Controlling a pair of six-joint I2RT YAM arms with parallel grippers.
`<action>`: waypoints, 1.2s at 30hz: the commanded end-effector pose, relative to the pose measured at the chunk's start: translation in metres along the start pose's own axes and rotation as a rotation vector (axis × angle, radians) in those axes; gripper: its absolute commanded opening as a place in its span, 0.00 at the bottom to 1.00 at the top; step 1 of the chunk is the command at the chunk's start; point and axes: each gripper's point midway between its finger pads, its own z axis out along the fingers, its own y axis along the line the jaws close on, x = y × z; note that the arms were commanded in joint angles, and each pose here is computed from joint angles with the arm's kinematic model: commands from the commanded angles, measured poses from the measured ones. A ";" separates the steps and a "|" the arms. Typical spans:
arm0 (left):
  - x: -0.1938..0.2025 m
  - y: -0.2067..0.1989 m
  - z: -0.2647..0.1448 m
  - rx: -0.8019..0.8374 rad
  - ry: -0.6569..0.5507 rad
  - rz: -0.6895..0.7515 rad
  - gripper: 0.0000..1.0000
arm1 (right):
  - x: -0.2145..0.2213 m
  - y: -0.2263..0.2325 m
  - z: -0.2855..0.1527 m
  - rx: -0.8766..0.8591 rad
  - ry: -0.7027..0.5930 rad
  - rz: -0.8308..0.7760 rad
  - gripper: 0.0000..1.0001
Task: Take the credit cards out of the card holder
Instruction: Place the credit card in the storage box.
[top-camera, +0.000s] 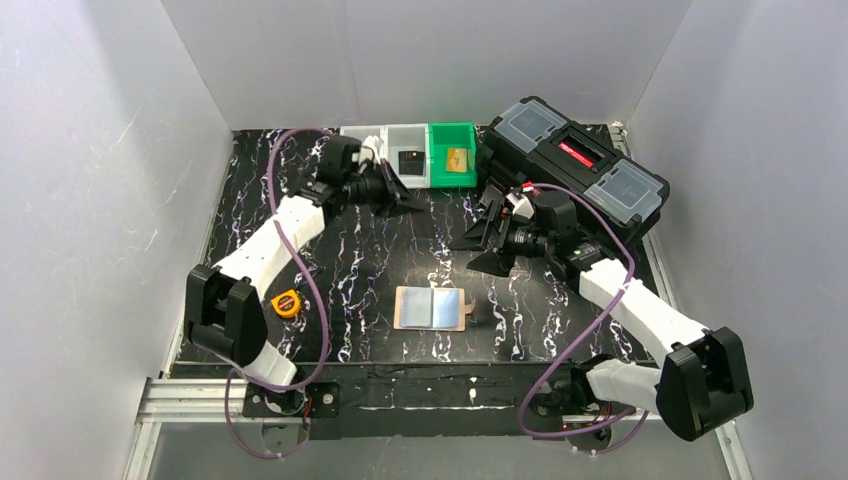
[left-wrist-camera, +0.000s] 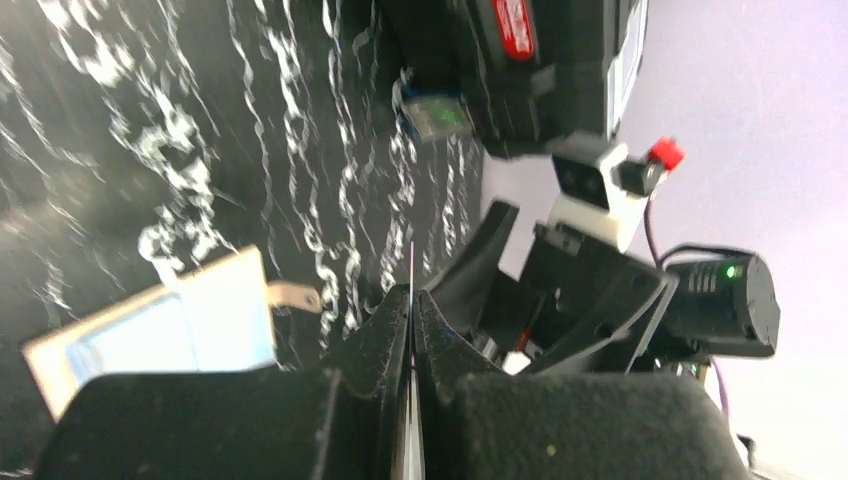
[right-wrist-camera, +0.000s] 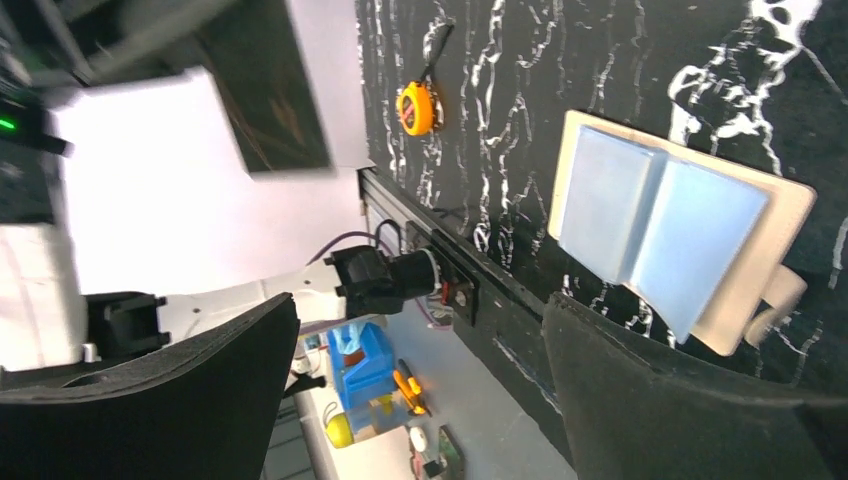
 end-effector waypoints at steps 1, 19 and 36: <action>-0.053 0.012 -0.001 -0.091 -0.099 0.145 0.00 | 0.001 -0.002 -0.012 0.052 -0.023 -0.058 0.98; -0.227 0.048 0.089 -0.176 -0.312 0.399 0.00 | 0.018 -0.024 -0.057 0.219 -0.100 -0.165 0.98; -0.281 0.095 0.139 -0.161 -0.376 0.384 0.00 | 0.018 -0.033 -0.059 0.269 -0.093 -0.196 0.98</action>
